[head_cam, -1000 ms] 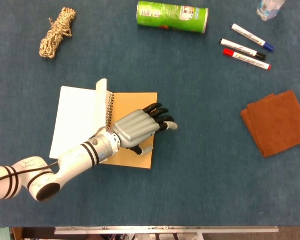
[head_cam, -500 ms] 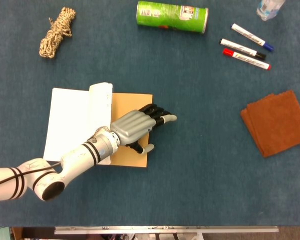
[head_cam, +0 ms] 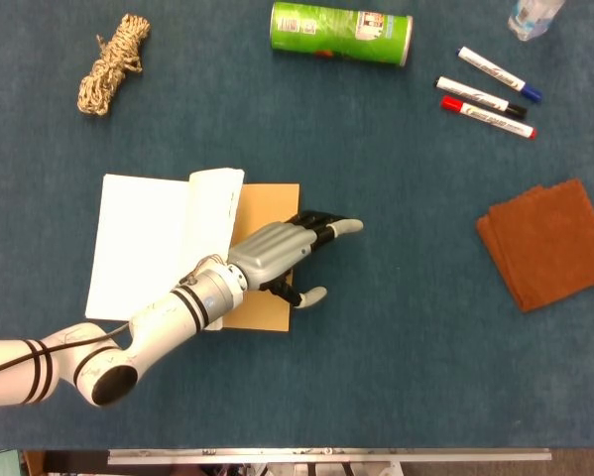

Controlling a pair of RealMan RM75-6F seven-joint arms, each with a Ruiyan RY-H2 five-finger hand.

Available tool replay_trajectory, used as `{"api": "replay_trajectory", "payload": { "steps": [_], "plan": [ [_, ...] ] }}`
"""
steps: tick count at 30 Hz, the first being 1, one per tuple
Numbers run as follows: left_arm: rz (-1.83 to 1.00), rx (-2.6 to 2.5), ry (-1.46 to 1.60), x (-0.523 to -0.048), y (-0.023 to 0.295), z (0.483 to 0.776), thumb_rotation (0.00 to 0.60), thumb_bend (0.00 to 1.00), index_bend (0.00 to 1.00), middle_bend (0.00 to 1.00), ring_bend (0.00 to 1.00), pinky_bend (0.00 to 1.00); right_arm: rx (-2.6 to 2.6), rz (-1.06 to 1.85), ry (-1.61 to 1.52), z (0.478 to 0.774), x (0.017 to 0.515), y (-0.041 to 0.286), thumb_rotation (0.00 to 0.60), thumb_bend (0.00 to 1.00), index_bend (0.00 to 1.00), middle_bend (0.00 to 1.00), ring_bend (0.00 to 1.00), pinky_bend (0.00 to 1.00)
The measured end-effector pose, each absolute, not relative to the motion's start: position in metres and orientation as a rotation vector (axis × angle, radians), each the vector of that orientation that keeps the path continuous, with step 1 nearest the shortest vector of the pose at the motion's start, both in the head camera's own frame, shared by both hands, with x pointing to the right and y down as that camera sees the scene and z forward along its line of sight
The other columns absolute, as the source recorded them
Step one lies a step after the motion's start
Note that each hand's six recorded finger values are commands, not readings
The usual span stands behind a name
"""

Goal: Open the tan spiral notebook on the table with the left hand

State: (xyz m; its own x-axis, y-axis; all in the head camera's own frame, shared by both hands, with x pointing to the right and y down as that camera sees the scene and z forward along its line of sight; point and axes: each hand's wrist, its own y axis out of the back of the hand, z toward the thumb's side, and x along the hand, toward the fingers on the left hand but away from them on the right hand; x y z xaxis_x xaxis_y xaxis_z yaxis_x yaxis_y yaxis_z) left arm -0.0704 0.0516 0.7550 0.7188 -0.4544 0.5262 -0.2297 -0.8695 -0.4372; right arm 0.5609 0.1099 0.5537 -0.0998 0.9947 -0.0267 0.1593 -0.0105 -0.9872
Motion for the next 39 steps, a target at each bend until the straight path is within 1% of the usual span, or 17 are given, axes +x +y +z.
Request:
{"api": "replay_trajectory", "payload": {
  "steps": [16,22,28,35,39],
  "plan": [
    [-0.852,-2.686,0.508,-0.066,0.077,0.726,0.6,0.37,0.03,0.06,0.0,0.0,-1.303,1.201,-1.401,0.555,0.562,0.11,0.6,0.19,0.44,0.36,0.23,0.32],
    [-0.826,-2.626,0.516,-0.075,0.073,0.714,0.6,0.37,0.03,0.06,0.0,0.0,-1.305,1.188,-1.402,0.552,0.562,0.11,0.6,0.19,0.44,0.36,0.23,0.32],
    [-0.85,-2.5,0.554,-0.107,0.056,0.696,0.6,0.37,0.03,0.06,0.0,0.0,-1.31,1.184,-1.401,0.553,0.562,0.11,0.6,0.19,0.44,0.36,0.23,0.32],
    [-0.953,-2.301,0.633,-0.169,0.034,0.676,0.6,0.37,0.03,0.06,0.0,0.0,-1.315,1.182,-1.395,0.554,0.562,0.108,0.6,0.19,0.44,0.36,0.23,0.32],
    [-1.028,-2.193,0.636,-0.202,0.031,0.671,0.6,0.37,0.03,0.06,0.0,0.0,-1.32,1.185,-1.391,0.555,0.562,0.106,0.6,0.19,0.44,0.36,0.23,0.32]
  ]
}}
